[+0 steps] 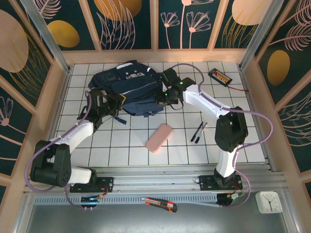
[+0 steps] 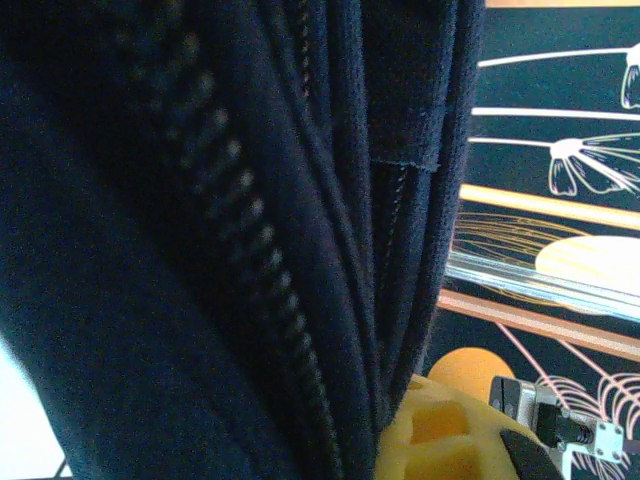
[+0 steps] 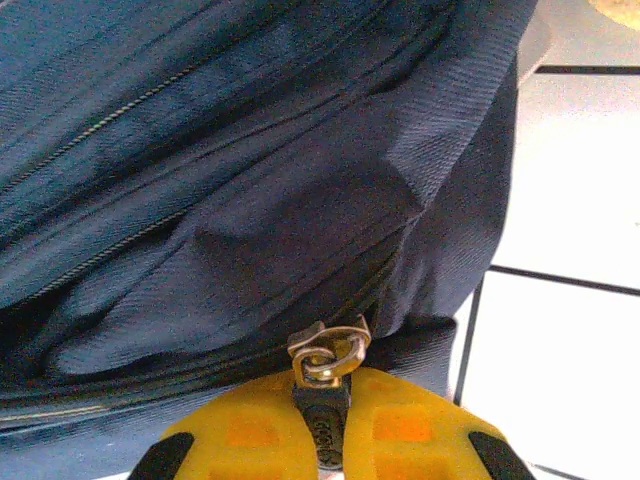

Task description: Pack the student bag

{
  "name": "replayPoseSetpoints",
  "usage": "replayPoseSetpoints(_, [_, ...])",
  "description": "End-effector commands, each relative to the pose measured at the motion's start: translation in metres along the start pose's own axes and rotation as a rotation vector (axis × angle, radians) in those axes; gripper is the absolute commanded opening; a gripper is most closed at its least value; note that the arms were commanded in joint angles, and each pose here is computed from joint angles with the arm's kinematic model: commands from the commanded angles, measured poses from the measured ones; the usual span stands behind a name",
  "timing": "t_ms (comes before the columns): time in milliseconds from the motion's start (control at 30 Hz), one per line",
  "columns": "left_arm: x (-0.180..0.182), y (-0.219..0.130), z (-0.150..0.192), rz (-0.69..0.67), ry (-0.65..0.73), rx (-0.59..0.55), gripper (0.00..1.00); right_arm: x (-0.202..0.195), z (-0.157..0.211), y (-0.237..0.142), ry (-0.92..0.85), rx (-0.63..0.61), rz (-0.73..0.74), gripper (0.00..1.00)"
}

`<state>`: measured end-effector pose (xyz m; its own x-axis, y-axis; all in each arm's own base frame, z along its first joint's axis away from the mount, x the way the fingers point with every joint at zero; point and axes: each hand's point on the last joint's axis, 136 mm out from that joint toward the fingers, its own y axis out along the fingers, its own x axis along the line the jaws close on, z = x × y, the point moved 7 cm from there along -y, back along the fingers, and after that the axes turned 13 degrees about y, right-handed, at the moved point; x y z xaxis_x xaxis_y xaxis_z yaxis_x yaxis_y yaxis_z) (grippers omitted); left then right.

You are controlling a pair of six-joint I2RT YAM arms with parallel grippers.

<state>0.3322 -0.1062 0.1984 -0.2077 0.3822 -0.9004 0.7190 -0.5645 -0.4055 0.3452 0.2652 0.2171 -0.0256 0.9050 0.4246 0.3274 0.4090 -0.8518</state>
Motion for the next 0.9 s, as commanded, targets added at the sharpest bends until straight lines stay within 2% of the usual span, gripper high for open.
replayPoseSetpoints(0, [-0.02,-0.022,-0.031,0.082,0.098,-0.122,0.0,-0.025,-0.03,-0.007,-0.032,-0.106,0.076,0.0])
replayPoseSetpoints(67, [-0.02,-0.021,-0.039,0.062,0.126,-0.122,0.0,-0.004,-0.027,-0.008,-0.088,-0.098,-0.011,0.0])
replayPoseSetpoints(100, [-0.02,-0.019,-0.042,0.05,0.137,-0.119,0.04,0.009,-0.022,-0.008,-0.116,-0.09,-0.052,0.0])
replayPoseSetpoints(133, [-0.022,-0.018,-0.045,0.037,0.151,-0.115,0.22,0.024,-0.017,-0.007,-0.14,-0.08,-0.094,0.0])
replayPoseSetpoints(167, [-0.024,-0.017,-0.047,0.027,0.159,-0.114,0.45,0.036,-0.011,-0.007,-0.155,-0.065,-0.136,0.0])
replayPoseSetpoints(200, [-0.025,-0.017,-0.047,0.019,0.162,-0.114,0.62,0.046,-0.006,-0.006,-0.16,-0.052,-0.17,0.0])
replayPoseSetpoints(233, [-0.025,-0.018,-0.047,0.013,0.164,-0.114,0.91,0.056,-0.001,-0.005,-0.155,-0.041,-0.209,0.0])
replayPoseSetpoints(267, [-0.023,-0.02,-0.046,-0.004,0.158,-0.111,0.99,0.064,0.003,-0.004,-0.144,-0.027,-0.248,0.0])
replayPoseSetpoints(500, [0.005,-0.054,-0.014,-0.094,0.076,-0.092,0.99,0.119,0.017,-0.006,-0.19,0.03,-0.402,0.0])
replayPoseSetpoints(633, [0.017,-0.073,0.007,-0.068,-0.017,-0.079,0.99,0.143,0.027,-0.004,-0.229,0.074,-0.458,0.0])
replayPoseSetpoints(867, [0.018,-0.088,0.017,-0.034,-0.094,-0.094,0.99,0.167,0.045,0.008,-0.274,0.139,-0.504,0.0])
